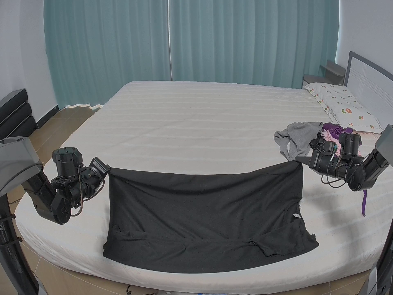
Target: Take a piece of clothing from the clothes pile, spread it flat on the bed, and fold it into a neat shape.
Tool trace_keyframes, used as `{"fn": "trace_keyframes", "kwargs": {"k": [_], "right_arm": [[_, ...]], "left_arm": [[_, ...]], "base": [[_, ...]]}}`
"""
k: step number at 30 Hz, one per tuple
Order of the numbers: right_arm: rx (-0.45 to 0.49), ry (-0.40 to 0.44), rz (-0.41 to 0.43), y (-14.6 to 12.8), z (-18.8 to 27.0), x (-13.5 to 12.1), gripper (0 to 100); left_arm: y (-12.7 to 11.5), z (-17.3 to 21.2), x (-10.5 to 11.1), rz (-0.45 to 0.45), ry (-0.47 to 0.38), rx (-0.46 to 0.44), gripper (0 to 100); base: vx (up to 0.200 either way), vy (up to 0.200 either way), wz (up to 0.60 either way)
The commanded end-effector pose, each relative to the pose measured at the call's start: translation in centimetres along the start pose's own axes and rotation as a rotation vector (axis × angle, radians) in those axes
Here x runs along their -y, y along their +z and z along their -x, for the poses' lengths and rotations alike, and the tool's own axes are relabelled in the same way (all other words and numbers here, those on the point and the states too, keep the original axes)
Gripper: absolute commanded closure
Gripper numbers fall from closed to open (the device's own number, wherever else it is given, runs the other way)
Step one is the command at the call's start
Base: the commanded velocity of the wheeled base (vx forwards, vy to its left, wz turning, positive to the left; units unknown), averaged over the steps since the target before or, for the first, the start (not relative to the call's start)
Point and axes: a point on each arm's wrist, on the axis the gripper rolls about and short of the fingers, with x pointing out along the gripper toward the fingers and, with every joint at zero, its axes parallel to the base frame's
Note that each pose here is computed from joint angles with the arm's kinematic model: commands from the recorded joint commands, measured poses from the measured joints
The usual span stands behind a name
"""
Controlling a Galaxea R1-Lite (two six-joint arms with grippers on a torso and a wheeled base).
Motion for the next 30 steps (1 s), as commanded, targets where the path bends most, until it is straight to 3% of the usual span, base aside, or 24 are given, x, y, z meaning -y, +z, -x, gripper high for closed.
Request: {"fn": "trace_keyframes", "kwargs": {"k": [1, 10, 16, 30], "right_arm": [[0.021, 0.004, -0.002, 0.1, 0.2, -0.3, 100], [-0.053, -0.002, -0.042, -3.1, 3.3, -0.2, 100], [-0.146, 0.002, -0.031, -6.1, 5.4, 0.2, 100], [-0.347, -0.044, -0.077, -12.5, 5.6, 2.9, 100]], "left_arm": [[0.0, -0.4, 0.0, 0.001, -0.004, 0.003, 100], [-1.1, 1.3, -2.2, 0.005, 0.067, -0.045, 100], [-3.0, 3.3, -4.1, -0.071, 0.090, -0.154, 100], [-6.4, 3.8, -7.3, -0.088, 0.178, -0.286, 100]], "base": [[0.000, 0.000, 0.00], [0.000, 0.000, 0.00], [0.000, 0.000, 0.00], [0.000, 0.000, 0.00]]}}
